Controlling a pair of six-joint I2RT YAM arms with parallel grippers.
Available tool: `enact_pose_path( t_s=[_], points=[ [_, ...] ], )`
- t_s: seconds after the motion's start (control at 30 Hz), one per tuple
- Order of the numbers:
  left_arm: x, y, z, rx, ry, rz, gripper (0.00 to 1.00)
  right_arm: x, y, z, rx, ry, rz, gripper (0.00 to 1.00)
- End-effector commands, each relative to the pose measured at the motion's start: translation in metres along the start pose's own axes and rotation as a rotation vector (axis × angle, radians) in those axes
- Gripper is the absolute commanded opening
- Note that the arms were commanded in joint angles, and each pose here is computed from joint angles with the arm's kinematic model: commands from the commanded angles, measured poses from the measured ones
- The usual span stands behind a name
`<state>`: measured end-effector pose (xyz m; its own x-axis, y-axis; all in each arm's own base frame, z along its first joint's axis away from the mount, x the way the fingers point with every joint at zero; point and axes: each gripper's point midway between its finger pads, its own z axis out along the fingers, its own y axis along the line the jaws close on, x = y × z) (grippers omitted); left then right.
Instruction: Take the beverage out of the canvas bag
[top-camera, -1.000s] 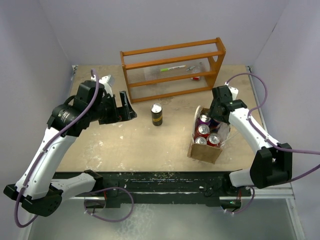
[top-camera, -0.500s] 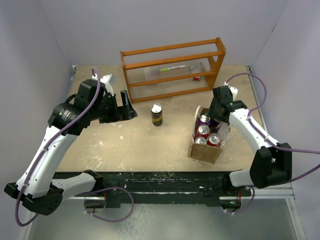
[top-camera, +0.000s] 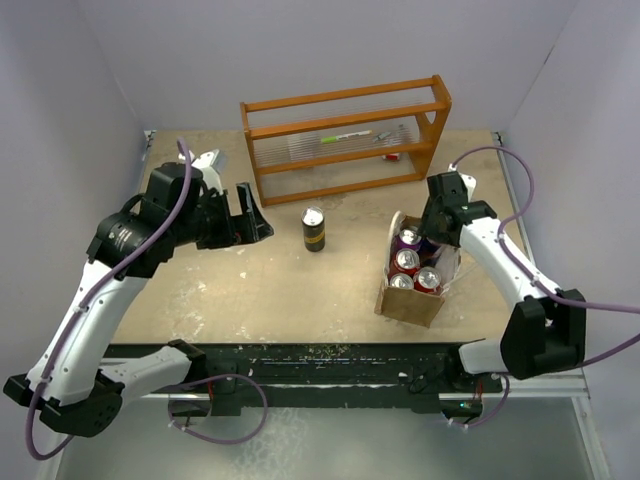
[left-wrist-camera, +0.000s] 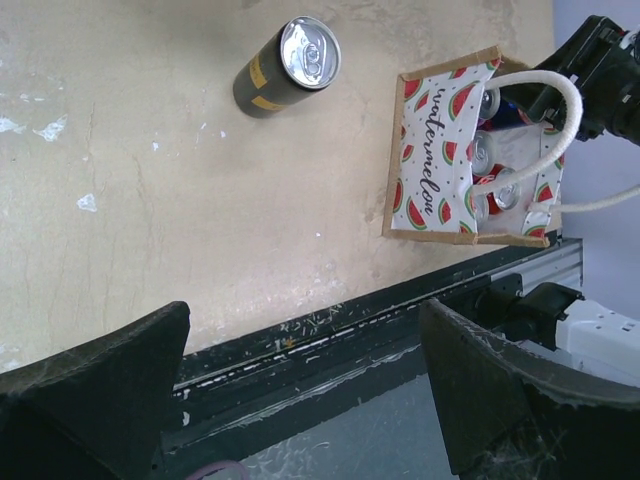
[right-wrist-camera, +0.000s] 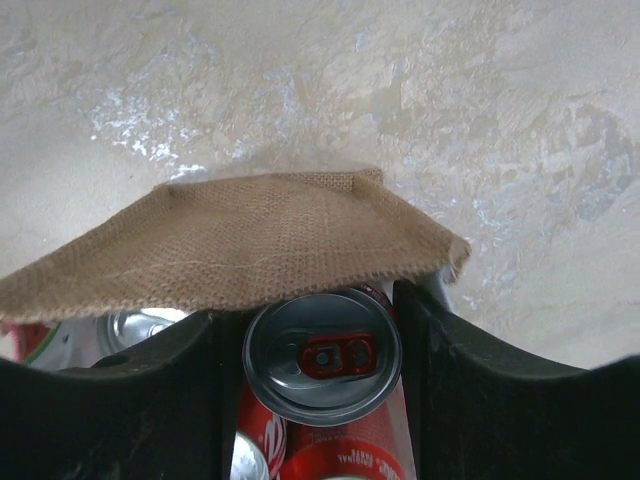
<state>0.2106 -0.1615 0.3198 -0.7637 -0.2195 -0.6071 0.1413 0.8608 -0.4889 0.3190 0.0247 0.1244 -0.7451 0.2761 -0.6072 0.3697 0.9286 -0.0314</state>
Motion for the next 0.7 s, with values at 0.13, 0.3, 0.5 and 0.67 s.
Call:
enact_pose_path(
  t_s=[0.13,0.3,0.5,0.67],
  points=[
    [0.002,-0.012,-0.017,0.08,-0.033,-0.036,0.99,-0.064,-0.003,-0.089,-0.115,-0.185,0.11,0.22],
    [0.011,-0.012,-0.024,0.103,-0.027,-0.065,0.99,-0.066,-0.009,-0.132,-0.19,-0.221,0.221,0.21],
    [0.023,-0.011,-0.03,0.123,-0.006,-0.085,0.99,-0.044,-0.004,-0.173,-0.355,-0.183,0.371,0.2],
    [0.033,-0.008,-0.033,0.13,0.011,-0.088,0.99,-0.034,-0.002,-0.213,-0.501,-0.185,0.462,0.18]
  ],
)
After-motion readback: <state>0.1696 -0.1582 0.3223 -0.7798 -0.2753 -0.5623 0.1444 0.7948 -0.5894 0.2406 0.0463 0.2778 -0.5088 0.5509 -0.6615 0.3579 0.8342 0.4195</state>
